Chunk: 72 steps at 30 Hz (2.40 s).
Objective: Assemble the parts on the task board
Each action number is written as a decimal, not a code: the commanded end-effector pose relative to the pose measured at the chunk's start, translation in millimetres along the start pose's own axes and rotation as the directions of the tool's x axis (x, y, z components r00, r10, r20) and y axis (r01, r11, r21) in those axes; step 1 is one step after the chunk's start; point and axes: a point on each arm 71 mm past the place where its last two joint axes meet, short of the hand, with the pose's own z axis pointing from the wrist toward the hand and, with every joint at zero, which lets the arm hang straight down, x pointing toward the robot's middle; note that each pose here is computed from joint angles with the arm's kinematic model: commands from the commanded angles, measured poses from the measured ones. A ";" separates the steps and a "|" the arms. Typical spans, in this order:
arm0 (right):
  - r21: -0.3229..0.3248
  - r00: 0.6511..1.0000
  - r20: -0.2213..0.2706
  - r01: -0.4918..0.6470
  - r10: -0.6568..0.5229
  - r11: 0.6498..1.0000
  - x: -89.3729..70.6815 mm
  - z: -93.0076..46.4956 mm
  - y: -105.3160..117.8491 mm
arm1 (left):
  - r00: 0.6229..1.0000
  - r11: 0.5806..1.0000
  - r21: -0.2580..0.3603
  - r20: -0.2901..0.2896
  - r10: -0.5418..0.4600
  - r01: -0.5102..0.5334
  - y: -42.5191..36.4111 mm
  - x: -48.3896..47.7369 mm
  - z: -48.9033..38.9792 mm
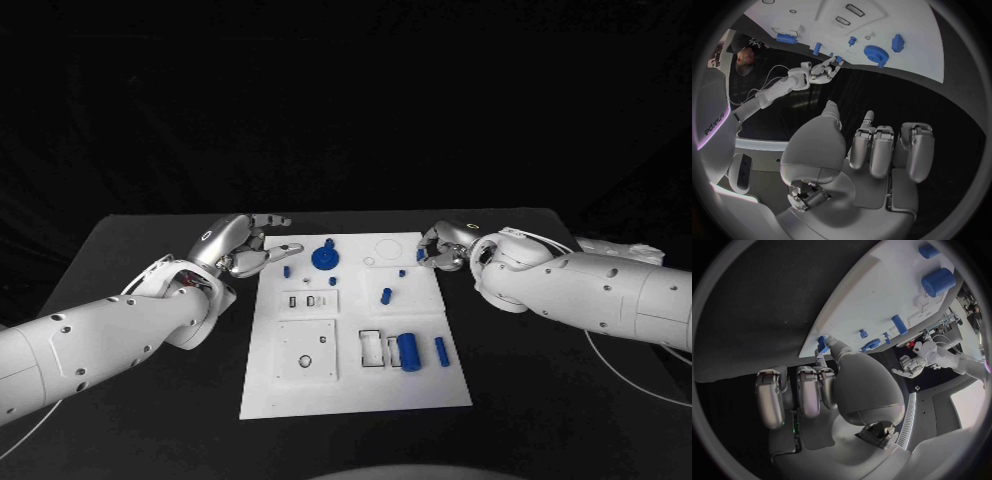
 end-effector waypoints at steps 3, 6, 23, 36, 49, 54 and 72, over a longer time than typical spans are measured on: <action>0.003 1.000 -0.017 0.017 -0.017 1.000 2.1 0.8 0.9 | 1.000 1.000 0.014 -0.005 0.002 -0.002 -2.0 0.4 0.4; 0.002 1.000 -0.017 0.017 -0.017 1.000 2.3 1.2 1.5 | 1.000 1.000 0.014 -0.004 0.002 -0.002 -2.1 0.5 0.4; -0.015 1.000 0.010 0.007 -0.007 1.000 1.2 0.4 4.1 | 1.000 1.000 0.014 -0.003 0.003 -0.003 -1.9 0.5 0.7; -0.097 0.990 0.124 -0.058 0.069 0.994 -7.3 -3.8 16.2 | 1.000 1.000 0.014 -0.002 0.005 -0.005 -1.4 0.1 0.4; -0.244 0.977 0.148 -0.113 0.152 0.963 -31.2 -16.1 68.3 | 1.000 1.000 0.016 -0.003 0.005 -0.005 -2.1 1.3 1.9; -0.294 0.985 0.079 -0.126 0.156 0.947 -27.5 -23.3 97.7 | 1.000 1.000 0.020 -0.005 0.006 -0.006 -3.0 2.3 2.9; -0.319 0.992 -0.109 -0.088 0.056 0.944 -1.5 -31.7 161.6 | 1.000 1.000 0.024 -0.008 0.009 -0.009 -3.1 4.8 4.0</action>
